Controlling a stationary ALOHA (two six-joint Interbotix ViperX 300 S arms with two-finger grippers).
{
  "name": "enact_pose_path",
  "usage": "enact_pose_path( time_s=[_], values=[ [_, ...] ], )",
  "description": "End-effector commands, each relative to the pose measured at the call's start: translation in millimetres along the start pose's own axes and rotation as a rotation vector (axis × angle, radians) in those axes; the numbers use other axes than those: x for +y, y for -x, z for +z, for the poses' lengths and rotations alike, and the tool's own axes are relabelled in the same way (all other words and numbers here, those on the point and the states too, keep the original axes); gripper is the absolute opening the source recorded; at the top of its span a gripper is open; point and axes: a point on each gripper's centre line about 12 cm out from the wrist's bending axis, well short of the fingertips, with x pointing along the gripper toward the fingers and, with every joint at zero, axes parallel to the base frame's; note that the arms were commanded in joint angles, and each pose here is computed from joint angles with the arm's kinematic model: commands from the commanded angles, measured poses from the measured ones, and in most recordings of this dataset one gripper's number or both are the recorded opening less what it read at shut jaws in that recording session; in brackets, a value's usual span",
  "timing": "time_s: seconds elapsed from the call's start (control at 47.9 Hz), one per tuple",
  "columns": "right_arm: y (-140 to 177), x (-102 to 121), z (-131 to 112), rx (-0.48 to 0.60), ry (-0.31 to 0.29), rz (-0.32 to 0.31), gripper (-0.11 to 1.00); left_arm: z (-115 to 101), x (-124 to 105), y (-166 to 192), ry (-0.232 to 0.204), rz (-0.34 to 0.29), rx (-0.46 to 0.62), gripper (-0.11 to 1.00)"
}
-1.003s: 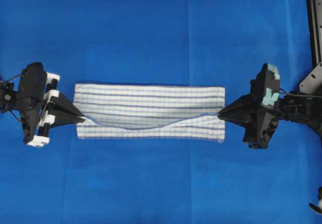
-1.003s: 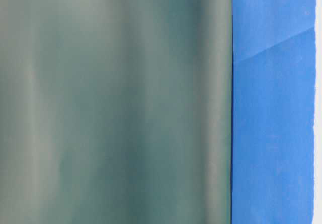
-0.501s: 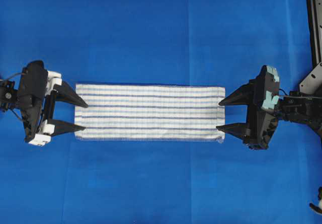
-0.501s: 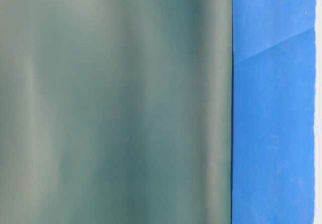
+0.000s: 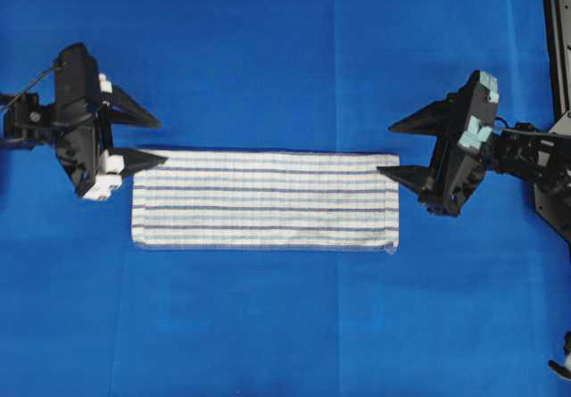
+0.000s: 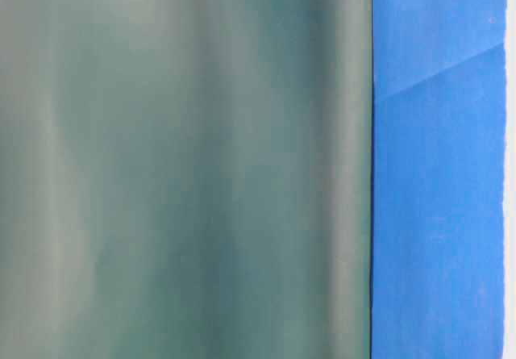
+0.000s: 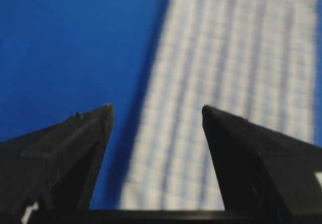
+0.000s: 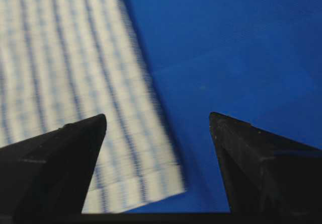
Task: Fold the blue towel.
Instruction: 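Open both grippers and release the folded edge, then grasp the left and right ends of the folded towel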
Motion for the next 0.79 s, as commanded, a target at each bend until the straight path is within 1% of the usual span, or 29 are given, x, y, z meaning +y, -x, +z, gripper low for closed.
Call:
enact_pose_path(
  time_s=[0.0, 0.042, 0.146, 0.188, 0.439, 0.564, 0.606, 0.668, 0.752, 0.773],
  values=[
    [-4, -1, 7, -0.013, -0.012, -0.012, 0.86, 8, 1, -5, -0.030, 0.007, -0.003, 0.64],
    [-5, -3, 5, -0.004, -0.010, -0.019, 0.86, 8, 1, -8, -0.049, 0.008, 0.003, 0.64],
    [-13, -4, -2, 0.026, 0.001, -0.039, 0.86, 7, 1, -17, -0.069, 0.012, 0.028, 0.64],
    [-16, -5, -5, 0.039, 0.001, -0.048, 0.86, 2, 3, -22, -0.073, 0.017, 0.050, 0.64],
    [-40, -5, -20, 0.117, 0.020, -0.091, 0.84, -22, 10, -43, -0.067, 0.038, 0.128, 0.64],
    [-44, -4, -24, 0.134, 0.021, -0.097, 0.80, -27, 11, -46, -0.054, 0.043, 0.147, 0.60],
    [-44, -4, -25, 0.138, 0.020, -0.098, 0.77, -28, 11, -46, -0.054, 0.044, 0.150, 0.56],
    [-43, -3, -26, 0.142, 0.023, -0.094, 0.65, -29, 11, -45, -0.054, 0.044, 0.154, 0.46],
    [-43, -3, -27, 0.151, 0.023, -0.092, 0.46, -30, 11, -45, -0.052, 0.045, 0.160, 0.28],
    [-43, -2, -28, 0.156, 0.025, -0.089, 0.41, -30, 11, -45, -0.053, 0.044, 0.161, 0.21]
  ],
)
